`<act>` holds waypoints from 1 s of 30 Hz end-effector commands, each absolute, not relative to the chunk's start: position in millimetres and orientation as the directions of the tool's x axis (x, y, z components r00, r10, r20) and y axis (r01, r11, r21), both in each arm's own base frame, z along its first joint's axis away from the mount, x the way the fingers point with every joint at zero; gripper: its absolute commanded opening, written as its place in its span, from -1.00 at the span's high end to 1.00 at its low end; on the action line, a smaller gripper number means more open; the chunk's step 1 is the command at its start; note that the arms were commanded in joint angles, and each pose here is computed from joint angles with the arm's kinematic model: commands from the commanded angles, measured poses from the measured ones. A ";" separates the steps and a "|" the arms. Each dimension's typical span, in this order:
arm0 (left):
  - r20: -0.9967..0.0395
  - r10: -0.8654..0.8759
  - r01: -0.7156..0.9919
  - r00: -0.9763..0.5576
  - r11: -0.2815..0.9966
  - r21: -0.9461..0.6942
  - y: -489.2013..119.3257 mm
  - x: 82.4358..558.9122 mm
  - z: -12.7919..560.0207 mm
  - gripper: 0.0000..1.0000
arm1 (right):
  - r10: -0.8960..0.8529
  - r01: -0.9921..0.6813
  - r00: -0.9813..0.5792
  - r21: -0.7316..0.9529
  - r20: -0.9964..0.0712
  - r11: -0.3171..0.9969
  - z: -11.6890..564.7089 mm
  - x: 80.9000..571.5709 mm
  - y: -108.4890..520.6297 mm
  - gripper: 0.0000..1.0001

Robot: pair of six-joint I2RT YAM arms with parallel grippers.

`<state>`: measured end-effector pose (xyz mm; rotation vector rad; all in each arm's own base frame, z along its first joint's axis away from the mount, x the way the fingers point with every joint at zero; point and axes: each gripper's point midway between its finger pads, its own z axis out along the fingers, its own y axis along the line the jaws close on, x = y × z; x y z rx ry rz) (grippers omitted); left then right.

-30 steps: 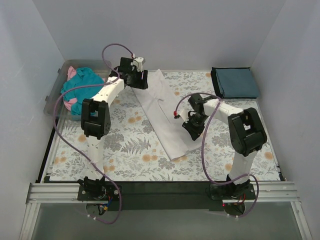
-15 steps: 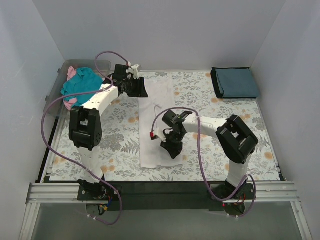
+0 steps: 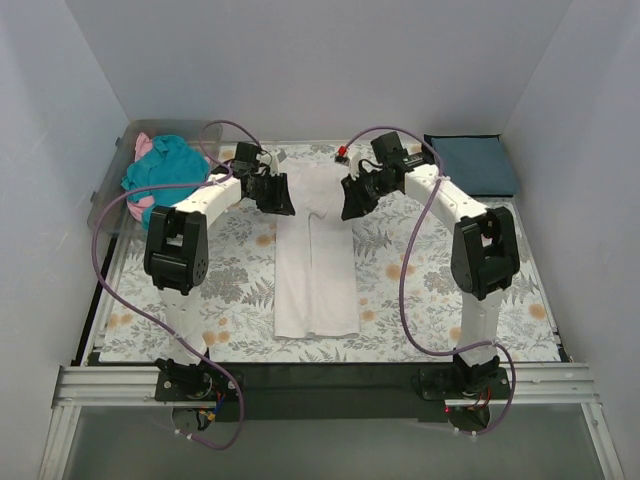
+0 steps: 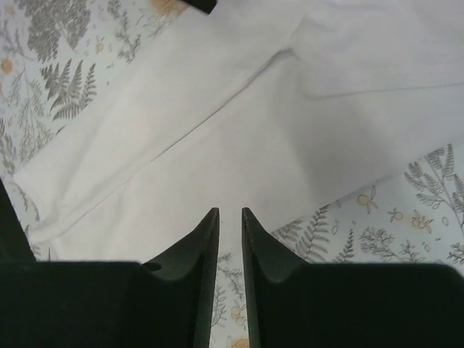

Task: Fold and stack the t-shirts
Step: Fold the tshirt

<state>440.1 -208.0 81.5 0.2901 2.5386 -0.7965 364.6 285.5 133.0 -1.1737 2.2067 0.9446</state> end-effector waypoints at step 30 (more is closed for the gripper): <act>-0.338 -0.012 0.194 -0.941 0.799 -0.569 -197.7 502.0 -8.6 0.60 | -0.297 -0.589 -0.778 0.481 -0.553 0.649 0.5 501.3 291.4 0.70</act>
